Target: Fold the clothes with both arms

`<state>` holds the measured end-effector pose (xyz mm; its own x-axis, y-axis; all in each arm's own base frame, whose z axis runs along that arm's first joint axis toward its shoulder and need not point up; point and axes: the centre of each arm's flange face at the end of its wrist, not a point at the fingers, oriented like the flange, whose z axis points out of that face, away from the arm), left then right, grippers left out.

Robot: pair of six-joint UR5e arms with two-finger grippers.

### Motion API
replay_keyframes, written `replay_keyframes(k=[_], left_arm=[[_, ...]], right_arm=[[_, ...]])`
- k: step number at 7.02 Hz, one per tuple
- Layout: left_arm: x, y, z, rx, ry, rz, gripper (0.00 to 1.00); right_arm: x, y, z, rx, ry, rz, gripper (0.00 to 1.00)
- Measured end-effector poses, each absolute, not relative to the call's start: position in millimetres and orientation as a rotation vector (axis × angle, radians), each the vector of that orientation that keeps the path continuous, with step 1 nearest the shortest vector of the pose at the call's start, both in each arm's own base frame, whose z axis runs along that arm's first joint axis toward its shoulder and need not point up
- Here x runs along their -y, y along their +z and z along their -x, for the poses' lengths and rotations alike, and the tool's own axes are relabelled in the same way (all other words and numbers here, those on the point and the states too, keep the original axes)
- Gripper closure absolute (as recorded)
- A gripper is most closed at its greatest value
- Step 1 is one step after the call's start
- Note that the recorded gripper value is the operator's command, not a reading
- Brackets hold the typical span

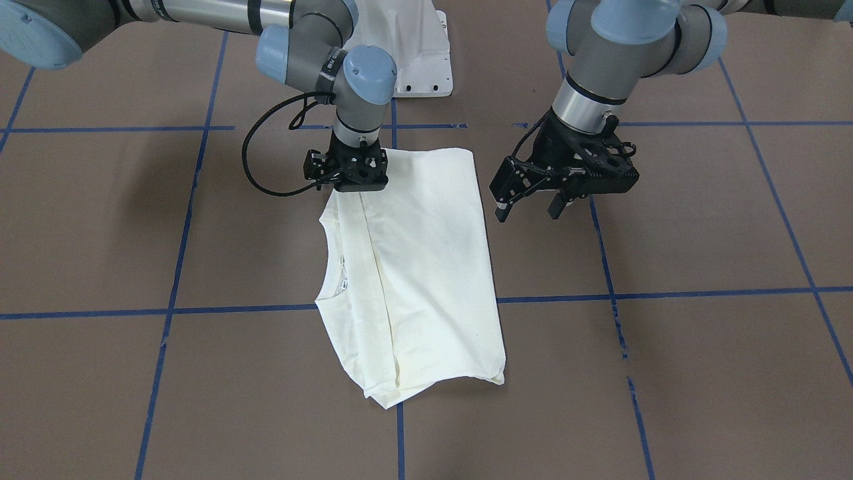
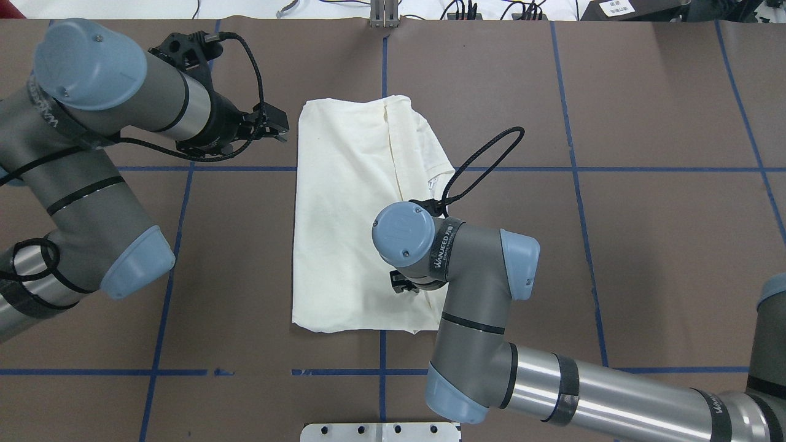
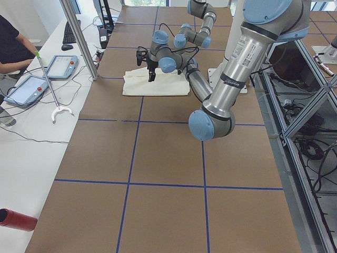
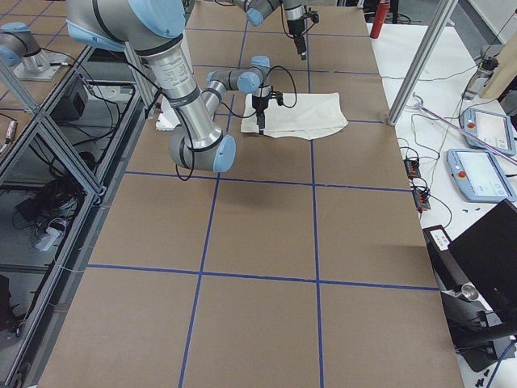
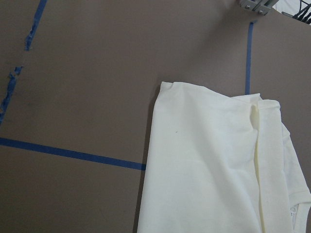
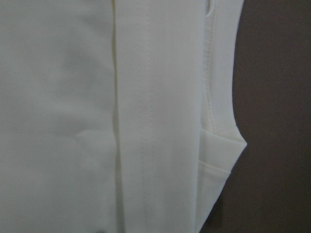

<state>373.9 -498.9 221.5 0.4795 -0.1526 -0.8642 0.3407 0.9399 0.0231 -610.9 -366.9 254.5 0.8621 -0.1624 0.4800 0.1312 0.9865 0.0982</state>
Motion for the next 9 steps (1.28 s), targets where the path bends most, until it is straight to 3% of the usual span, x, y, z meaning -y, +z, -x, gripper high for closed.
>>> replay_keyframes(k=[9], left_arm=[[487, 225, -392, -1.028, -0.286, -0.181, 0.0]], right_arm=[[390, 269, 593, 0.455, -0.166, -0.052, 0.0]])
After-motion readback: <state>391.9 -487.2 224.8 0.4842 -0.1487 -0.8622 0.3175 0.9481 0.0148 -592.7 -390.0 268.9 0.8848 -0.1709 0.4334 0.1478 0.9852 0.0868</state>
